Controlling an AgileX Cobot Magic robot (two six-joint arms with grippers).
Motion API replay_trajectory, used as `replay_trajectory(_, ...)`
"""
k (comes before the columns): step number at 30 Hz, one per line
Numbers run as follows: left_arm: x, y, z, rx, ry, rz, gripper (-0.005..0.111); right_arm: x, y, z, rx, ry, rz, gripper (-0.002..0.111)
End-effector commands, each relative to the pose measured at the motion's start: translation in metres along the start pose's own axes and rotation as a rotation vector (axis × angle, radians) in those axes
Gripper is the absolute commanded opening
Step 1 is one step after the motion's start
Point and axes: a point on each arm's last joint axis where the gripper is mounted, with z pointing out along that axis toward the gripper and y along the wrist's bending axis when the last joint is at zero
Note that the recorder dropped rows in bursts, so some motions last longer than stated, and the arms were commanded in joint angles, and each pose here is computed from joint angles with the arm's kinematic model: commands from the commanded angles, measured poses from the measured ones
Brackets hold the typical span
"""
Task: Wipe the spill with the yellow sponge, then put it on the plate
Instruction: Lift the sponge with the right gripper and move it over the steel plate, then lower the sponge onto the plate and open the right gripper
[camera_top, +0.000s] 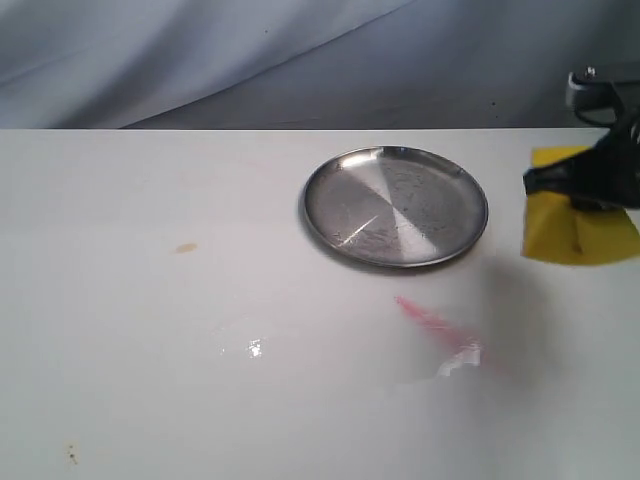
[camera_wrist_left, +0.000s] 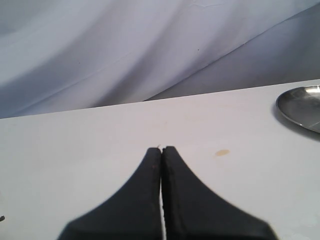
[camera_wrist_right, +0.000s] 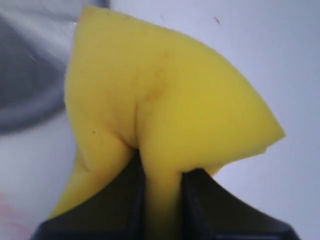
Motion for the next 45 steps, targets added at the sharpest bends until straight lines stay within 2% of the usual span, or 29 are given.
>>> replay_trajectory(1, -0.001, 0.0, 0.0, -0.001, -0.01, -0.001, 0.0, -0.038, 0.016, -0.012, -0.195, -0.186, 0.069, 0.0)
replay_trajectory(5, -0.001, 0.0, 0.0, -0.001, -0.01, -0.001, 0.0, -0.059, 0.028, -0.007, -0.314, -0.279, 0.097, 0.0)
replay_trajectory(9, -0.001, 0.0, 0.0, -0.001, -0.01, -0.001, 0.0, -0.072, 0.042, 0.013, -0.393, -0.272, 0.087, 0.0)
replay_trajectory(19, -0.001, 0.0, 0.0, -0.001, -0.01, -0.001, 0.0, -0.089, 0.09, 0.072, -0.438, -0.216, 0.0, 0.0)
replay_trajectory(25, -0.001, 0.0, 0.0, -0.001, -0.01, -0.001, 0.0, -0.094, 0.096, 0.092, -0.442, -0.192, -0.016, 0.001)
replay_trajectory(29, -0.001, 0.0, 0.0, -0.001, -0.01, -0.001, 0.0, -0.092, 0.098, 0.1, -0.444, -0.173, -0.021, 0.016)
replay_trajectory(36, -0.001, 0.0, 0.0, -0.001, -0.01, -0.001, 0.0, -0.091, 0.098, 0.102, -0.438, -0.171, -0.04, 0.064)
replay_trajectory(38, -0.001, 0.0, 0.0, -0.001, -0.01, -0.001, 0.0, -0.091, 0.098, 0.102, -0.439, -0.169, -0.04, 0.074)
replay_trajectory(40, -0.001, 0.0, 0.0, -0.001, -0.01, -0.001, 0.0, -0.09, 0.098, 0.102, -0.442, -0.16, -0.039, 0.079)
replay_trajectory(45, -0.001, 0.0, 0.0, -0.001, -0.01, -0.001, 0.0, -0.09, 0.098, 0.091, -0.465, -0.122, -0.004, 0.076)
